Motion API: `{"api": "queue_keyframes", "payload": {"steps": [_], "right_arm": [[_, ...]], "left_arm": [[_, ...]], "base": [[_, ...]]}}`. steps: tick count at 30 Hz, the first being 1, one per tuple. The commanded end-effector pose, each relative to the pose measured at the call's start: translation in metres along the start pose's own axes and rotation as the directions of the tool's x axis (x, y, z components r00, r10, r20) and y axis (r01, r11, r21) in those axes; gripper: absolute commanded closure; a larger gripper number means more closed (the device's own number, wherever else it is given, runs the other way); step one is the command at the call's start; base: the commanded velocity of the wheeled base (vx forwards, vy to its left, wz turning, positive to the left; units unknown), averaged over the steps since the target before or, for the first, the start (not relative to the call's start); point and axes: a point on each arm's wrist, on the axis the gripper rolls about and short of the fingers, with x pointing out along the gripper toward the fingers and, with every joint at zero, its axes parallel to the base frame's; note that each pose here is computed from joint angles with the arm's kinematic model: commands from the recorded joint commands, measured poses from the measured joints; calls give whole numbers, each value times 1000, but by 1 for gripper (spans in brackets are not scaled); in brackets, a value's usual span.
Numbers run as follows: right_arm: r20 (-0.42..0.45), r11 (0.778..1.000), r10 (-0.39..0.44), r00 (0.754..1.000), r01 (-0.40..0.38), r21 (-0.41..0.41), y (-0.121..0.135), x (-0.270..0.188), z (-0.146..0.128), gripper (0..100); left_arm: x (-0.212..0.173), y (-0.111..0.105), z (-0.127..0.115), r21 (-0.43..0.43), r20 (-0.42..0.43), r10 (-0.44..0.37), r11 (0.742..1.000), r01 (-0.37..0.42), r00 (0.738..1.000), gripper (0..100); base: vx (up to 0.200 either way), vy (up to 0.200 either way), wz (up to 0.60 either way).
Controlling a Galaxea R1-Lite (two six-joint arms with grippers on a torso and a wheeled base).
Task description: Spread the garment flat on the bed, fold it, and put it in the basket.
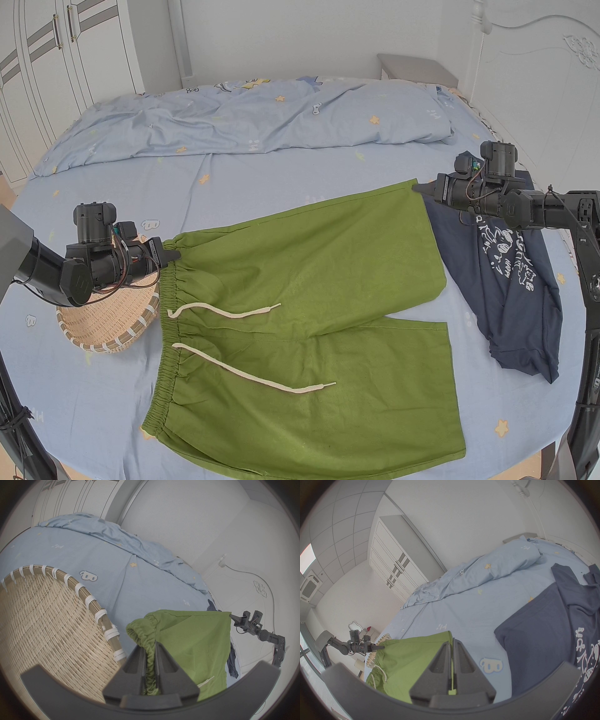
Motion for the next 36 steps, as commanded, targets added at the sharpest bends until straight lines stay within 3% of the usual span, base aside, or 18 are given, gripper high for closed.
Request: {"api": "queue_keyframes", "payload": {"steps": [1,9,29,30,36], "right_arm": [[6,1000,0,1000,0,-3,-5,8,1,100],[-2,1000,-30,1000,30,8,-15,9,-3,100],[-22,999,-35,999,36,21,-23,18,-14,100],[-24,999,-36,999,36,22,-23,19,-14,0],[-31,999,-34,999,35,26,-22,21,-17,0]], "left_arm": [[0,0,2,8,19,-7,1000,7,1000,100],[5,2,3,19,63,-24,1000,23,998,100],[8,0,2,23,63,-29,999,27,998,100],[8,0,2,24,62,-30,999,29,998,0],[8,-2,1,34,75,-42,999,39,996,0]], "base": [[0,0,0],[0,0,0],[0,0,0],[0,0,0],[0,0,0]]}}
